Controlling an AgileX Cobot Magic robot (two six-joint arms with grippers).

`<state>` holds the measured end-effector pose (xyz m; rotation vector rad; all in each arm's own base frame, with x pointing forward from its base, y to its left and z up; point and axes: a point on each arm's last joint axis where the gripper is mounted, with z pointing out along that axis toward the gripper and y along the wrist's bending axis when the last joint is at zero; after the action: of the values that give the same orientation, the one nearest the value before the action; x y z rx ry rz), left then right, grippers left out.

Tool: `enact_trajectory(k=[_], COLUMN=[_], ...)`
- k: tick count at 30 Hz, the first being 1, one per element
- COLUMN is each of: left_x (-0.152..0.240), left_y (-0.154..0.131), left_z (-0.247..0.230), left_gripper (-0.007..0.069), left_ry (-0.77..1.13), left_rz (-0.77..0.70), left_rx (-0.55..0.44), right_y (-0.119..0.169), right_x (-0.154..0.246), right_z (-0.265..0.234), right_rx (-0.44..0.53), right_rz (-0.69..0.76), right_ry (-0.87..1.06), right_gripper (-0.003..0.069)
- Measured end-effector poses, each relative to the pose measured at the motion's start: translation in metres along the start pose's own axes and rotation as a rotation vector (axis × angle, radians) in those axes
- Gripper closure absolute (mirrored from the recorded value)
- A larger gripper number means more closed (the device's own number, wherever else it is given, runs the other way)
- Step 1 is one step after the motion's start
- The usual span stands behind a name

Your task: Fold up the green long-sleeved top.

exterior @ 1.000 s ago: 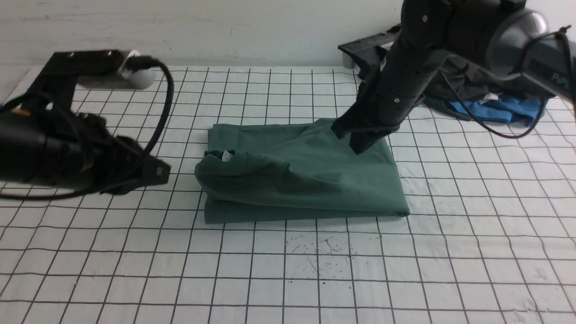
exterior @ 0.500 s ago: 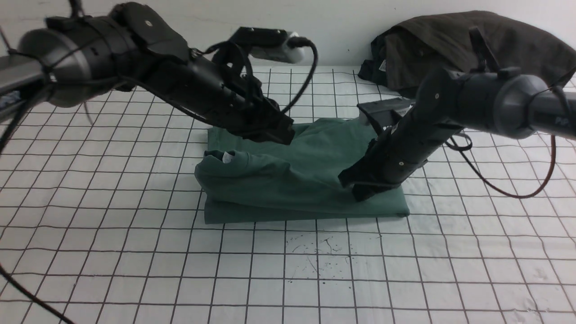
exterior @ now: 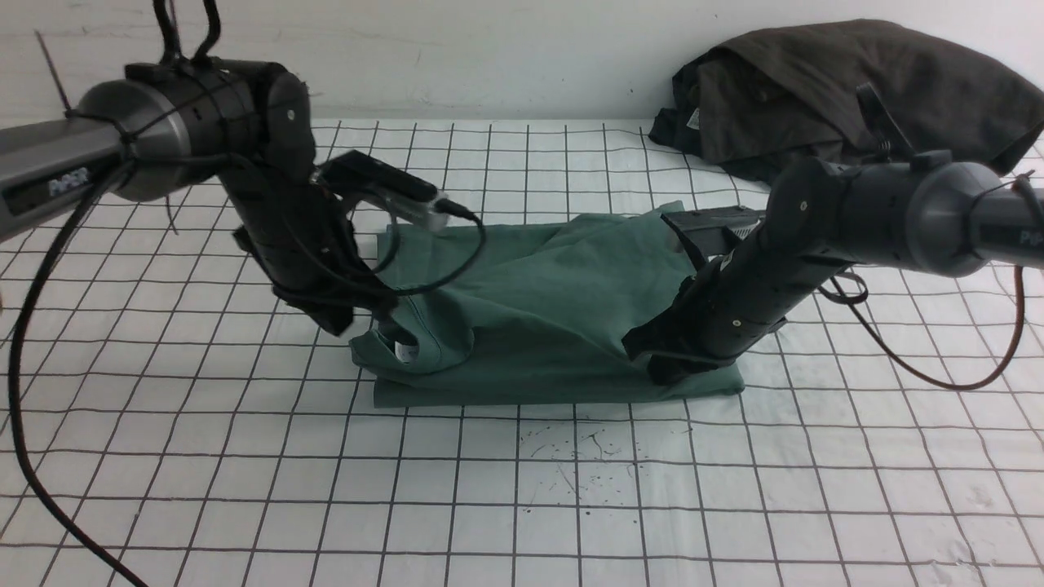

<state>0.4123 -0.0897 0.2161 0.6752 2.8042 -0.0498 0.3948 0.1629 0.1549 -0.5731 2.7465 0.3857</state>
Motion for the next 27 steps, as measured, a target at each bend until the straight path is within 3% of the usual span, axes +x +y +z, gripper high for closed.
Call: enact_trajectory(k=[4,11,14,17,19,20,22,25,27], left_x=[0.002,-0.009,-0.011,-0.011,-0.008,-0.008,-0.008,-0.007,-0.009], left_y=[0.019,-0.002,-0.003,0.0,0.001,0.001,0.001,0.001,0.003], left_z=[-0.026,-0.032,-0.02,-0.011,0.0,0.001,0.012,0.022,0.028], left_gripper=[0.0632,0.0621,0.0536,0.0452,0.0337,0.0337,0.026,0.0243,0.0281], left_ry=[-0.077,-0.177,-0.175,-0.159,-0.119,-0.119,-0.092,-0.076,-0.09], left_rz=[-0.12,-0.198,-0.233,-0.256,-0.27,-0.27,-0.281,-0.294,-0.301], left_rx=[-0.023,0.22,0.297,0.32,0.339,0.34,0.352,0.36,0.356], right_y=[0.0,0.002,0.003,0.003,0.003,0.003,0.003,0.003,0.003], right_x=[-0.001,-0.001,-0.001,-0.001,-0.001,-0.001,-0.001,-0.001,-0.001], right_z=[0.0,0.0,0.001,0.001,0.001,0.001,0.001,0.001,0.001], right_rx=[-0.016,-0.066,-0.077,-0.079,-0.079,-0.079,-0.079,-0.079,-0.079], right_rz=[-0.013,-0.054,-0.058,-0.06,-0.063,-0.063,-0.063,-0.063,-0.063], right_ry=[-0.006,-0.024,-0.026,-0.027,-0.028,-0.028,-0.028,-0.028,-0.028], right_gripper=[0.0673,0.0673,0.0673,0.0673,0.0673,0.0673,0.0673,0.0673,0.0673])
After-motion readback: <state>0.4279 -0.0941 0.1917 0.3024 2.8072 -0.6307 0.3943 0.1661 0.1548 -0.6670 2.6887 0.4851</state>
